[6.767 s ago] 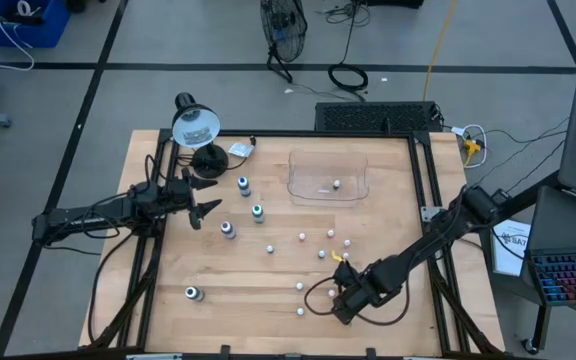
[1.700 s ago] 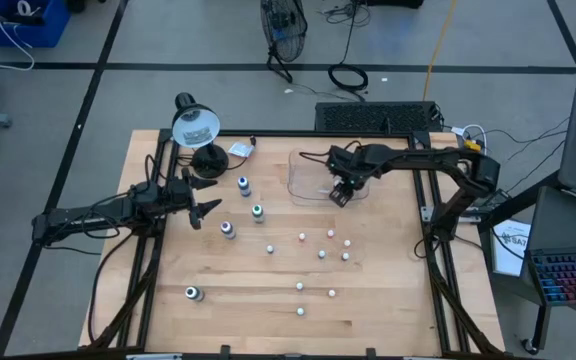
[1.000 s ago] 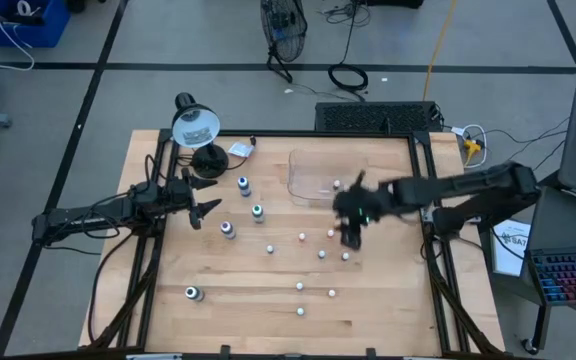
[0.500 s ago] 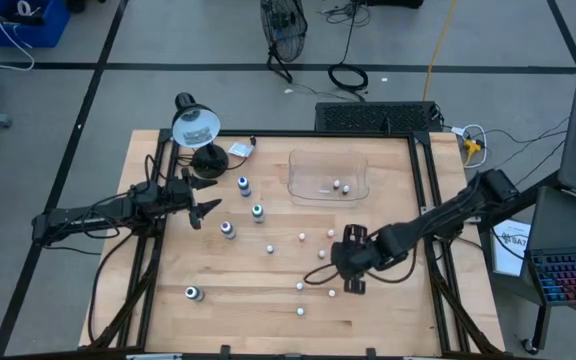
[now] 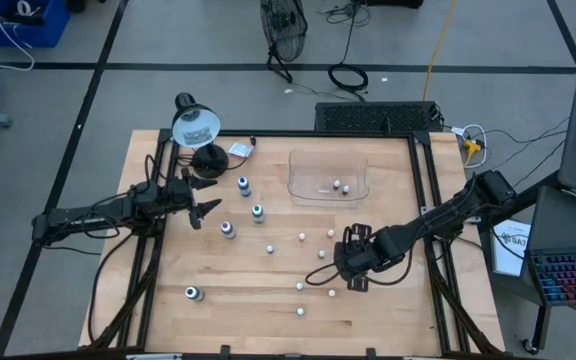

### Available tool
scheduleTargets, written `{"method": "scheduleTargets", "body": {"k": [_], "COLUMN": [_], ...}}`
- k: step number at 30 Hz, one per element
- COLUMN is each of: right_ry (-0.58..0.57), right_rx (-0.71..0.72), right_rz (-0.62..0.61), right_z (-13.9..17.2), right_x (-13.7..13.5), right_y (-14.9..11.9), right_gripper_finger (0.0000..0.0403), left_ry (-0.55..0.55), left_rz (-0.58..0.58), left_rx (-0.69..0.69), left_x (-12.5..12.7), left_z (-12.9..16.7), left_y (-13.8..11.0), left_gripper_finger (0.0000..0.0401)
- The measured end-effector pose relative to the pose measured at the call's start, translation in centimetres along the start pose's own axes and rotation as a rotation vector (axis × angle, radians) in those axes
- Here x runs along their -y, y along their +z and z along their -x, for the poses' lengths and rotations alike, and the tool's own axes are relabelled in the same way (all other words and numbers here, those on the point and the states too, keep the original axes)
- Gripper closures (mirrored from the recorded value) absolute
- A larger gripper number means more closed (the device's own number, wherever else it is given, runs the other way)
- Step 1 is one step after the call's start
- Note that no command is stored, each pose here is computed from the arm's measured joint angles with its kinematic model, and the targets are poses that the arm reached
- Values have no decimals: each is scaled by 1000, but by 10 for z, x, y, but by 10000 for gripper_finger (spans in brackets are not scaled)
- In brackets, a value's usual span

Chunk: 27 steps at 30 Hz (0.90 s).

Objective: Pick & Place food coloring
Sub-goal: Put the top purple food coloring into the transparent bin

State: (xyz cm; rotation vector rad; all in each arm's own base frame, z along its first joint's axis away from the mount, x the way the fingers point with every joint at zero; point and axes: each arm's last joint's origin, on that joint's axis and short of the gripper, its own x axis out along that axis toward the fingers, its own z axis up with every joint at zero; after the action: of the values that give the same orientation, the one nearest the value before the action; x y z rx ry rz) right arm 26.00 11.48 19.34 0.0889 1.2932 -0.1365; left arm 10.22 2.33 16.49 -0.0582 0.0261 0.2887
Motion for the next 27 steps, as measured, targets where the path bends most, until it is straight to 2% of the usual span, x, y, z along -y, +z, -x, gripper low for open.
{"method": "scheduleTargets", "body": {"k": [4, 16, 27], "right_ry": [7, 42, 56], "right_rx": [6, 10, -6], "right_rz": [-8, -26, -52], "right_z": [-9, -14, -14], "right_x": [3, 6, 6], "right_y": [-4, -4, -4], "right_gripper_finger": [296, 229, 231], "left_ry": [0, 0, 0], "left_rz": [0, 0, 0], "left_rx": [0, 0, 0], "left_x": [0, 0, 0], "left_z": [0, 0, 0], "left_y": [0, 0, 0], "left_gripper_finger": [105, 105, 105]}}
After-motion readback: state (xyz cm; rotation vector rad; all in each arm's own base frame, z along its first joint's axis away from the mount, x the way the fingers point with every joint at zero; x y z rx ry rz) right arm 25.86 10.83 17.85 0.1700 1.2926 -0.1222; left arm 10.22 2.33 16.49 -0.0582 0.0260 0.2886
